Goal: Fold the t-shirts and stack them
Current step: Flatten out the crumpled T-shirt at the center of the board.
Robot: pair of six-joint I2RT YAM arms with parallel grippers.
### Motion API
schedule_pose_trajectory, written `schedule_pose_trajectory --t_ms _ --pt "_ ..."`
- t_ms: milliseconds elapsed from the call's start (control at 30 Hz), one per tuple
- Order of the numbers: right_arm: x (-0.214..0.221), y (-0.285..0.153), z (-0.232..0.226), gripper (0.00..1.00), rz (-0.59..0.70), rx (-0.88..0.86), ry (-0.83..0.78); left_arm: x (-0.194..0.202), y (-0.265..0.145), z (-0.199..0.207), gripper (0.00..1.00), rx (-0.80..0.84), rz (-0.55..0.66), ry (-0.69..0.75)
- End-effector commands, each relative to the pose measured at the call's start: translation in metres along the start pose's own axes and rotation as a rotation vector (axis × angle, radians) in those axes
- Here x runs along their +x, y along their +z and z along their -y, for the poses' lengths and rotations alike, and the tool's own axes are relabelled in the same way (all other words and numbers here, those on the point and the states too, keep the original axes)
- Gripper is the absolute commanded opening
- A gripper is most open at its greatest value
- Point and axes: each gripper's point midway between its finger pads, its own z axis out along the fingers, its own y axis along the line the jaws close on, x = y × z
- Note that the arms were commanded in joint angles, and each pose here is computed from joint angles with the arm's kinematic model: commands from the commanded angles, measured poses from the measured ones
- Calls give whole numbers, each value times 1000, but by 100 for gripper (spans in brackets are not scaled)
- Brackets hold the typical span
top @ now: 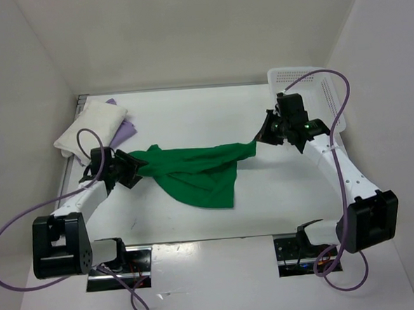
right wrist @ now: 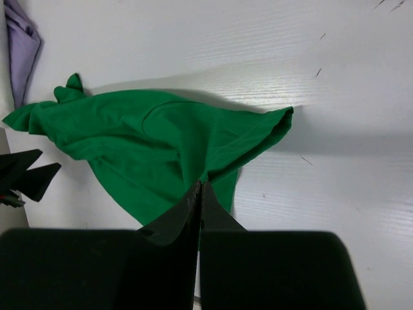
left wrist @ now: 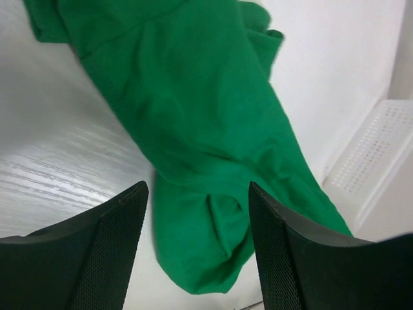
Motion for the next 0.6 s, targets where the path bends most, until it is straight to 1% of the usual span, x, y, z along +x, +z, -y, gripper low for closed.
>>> schedule_pose_trajectory --t_ms 0,33,167,200,333,367,400,433,500,567 --pt "-18 -13 -10 0 71 -41 -36 -10 9 -1 70 9 35 12" --pt "-23 -17 -12 0 92 -42 -38 -9 11 -3 70 1 31 10" --pt "-23 -17 -12 0 92 -42 -38 -9 19 -12 66 -32 26 1" --pt "-23 -17 -12 0 92 -42 -38 -5 22 -12 64 -32 15 9" --pt "-24 -19 -14 0 92 -42 -28 2 44 -33 56 -97 -19 -1" --pt "-25 -22 -15 0 99 -48 -18 3 47 -27 54 -85 -21 11" --pt "-25 -22 -15 0 99 -48 -18 2 48 -26 50 -85 -21 11" --pt "-25 -22 -15 0 99 -48 -18 -2 49 -23 38 -82 -9 14" --pt "-23 -22 -14 0 92 -43 -17 -8 45 -13 28 -78 16 25" --pt "-22 -22 -16 0 86 -52 -8 -14 32 0 20 -60 37 57"
